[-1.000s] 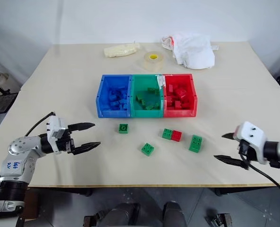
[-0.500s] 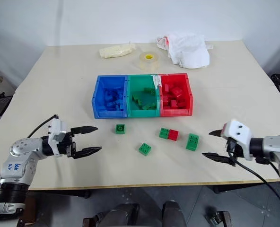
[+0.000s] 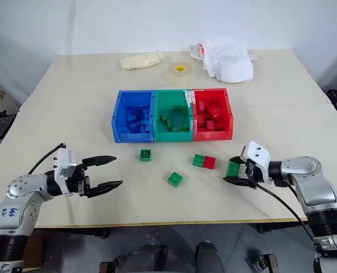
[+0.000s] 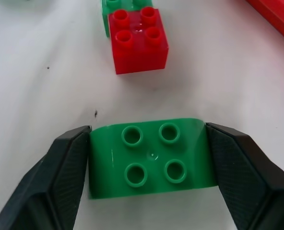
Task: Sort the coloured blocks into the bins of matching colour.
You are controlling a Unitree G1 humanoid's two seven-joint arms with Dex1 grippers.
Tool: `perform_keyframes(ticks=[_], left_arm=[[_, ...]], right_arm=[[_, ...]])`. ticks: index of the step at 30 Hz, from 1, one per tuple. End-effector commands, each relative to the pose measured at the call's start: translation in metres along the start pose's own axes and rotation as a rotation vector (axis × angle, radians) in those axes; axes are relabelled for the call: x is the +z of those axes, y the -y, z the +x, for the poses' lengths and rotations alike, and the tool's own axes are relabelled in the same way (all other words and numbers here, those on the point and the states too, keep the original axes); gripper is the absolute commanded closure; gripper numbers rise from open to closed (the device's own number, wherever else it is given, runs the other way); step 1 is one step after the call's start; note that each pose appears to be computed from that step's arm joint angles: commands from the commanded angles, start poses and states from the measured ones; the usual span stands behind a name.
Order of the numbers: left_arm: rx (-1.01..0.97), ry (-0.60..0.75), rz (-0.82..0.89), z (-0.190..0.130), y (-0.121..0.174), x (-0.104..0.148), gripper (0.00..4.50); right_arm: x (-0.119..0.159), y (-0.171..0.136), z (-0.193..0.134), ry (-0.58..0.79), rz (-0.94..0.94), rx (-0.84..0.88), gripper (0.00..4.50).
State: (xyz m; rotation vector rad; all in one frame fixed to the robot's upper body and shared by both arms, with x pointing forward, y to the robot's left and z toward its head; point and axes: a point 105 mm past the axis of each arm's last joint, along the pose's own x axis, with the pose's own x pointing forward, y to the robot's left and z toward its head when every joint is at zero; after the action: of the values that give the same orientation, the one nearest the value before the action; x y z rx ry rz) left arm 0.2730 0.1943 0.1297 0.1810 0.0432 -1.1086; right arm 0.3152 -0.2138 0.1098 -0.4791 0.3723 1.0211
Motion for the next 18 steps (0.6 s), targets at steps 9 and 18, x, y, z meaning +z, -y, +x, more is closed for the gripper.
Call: perform_keyframes(ticks=[9, 18], left_arm=[[0.018, 0.027, 0.044, -0.005, -0.001, 0.012, 0.0], [0.033, 0.041, 0.057, 0.001, -0.003, 0.013, 0.0]], right_arm=[[0.069, 0.015, -0.004, 0.192, -0.101, -0.115, 1.16], [0.167, 0.039, 0.054, 0.409, -0.14, -0.141, 1.16]])
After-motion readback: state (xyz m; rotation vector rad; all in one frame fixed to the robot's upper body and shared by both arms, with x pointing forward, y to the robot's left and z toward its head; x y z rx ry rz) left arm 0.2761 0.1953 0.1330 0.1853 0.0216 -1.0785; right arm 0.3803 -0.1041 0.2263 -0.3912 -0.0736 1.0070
